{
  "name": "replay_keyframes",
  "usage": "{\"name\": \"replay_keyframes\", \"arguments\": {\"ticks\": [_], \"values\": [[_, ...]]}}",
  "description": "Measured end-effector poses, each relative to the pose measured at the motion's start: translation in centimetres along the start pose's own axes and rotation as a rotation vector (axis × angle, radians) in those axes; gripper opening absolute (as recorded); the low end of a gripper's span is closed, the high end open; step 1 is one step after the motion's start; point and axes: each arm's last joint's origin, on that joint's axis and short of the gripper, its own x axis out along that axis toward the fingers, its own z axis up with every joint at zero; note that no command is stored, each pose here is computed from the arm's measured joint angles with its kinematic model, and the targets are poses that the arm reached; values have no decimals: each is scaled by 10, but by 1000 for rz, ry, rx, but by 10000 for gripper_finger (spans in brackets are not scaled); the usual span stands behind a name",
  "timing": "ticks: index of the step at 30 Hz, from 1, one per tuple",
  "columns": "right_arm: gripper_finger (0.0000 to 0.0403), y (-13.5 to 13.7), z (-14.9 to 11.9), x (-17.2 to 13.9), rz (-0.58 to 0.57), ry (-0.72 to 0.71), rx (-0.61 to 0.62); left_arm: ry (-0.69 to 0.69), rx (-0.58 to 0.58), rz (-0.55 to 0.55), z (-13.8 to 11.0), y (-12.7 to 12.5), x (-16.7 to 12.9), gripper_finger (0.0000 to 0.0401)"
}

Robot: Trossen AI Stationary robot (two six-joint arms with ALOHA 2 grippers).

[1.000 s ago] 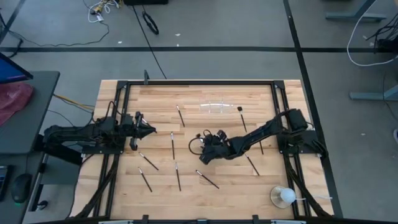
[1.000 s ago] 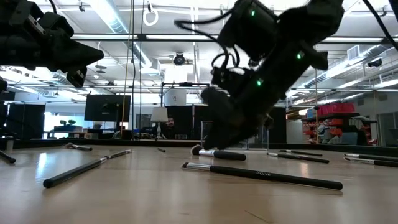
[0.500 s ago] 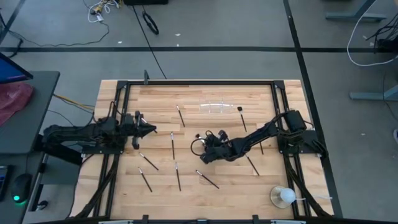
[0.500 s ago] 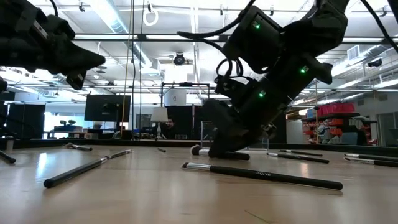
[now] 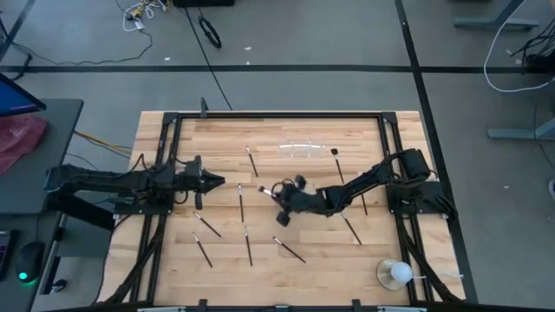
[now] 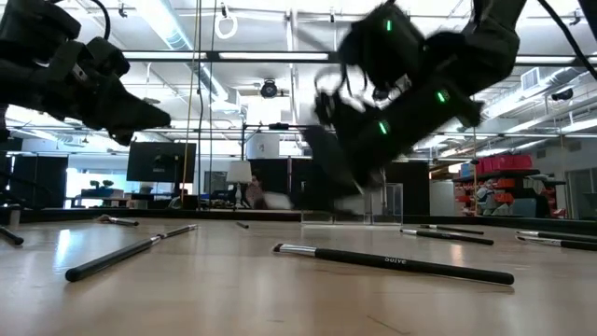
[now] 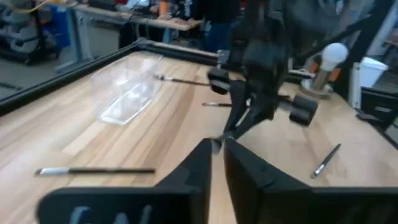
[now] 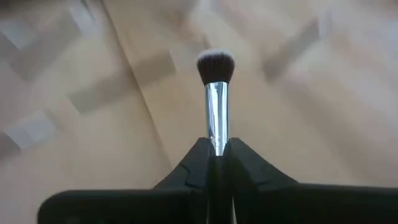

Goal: Put items in baskets/containers
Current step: Put the black blush brush into the transparent organizer

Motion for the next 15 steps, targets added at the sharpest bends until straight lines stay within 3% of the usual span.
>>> {"name": "replay_keyframes", "arguments": {"ticks": [10,15], "values": [[30,3,48,-4,225,-420,-50,-72,23,-81,5,-5,19,220],[30,3,60,-10,244,-547,-66,-198,58,-115,13,-9,28,252]]}}
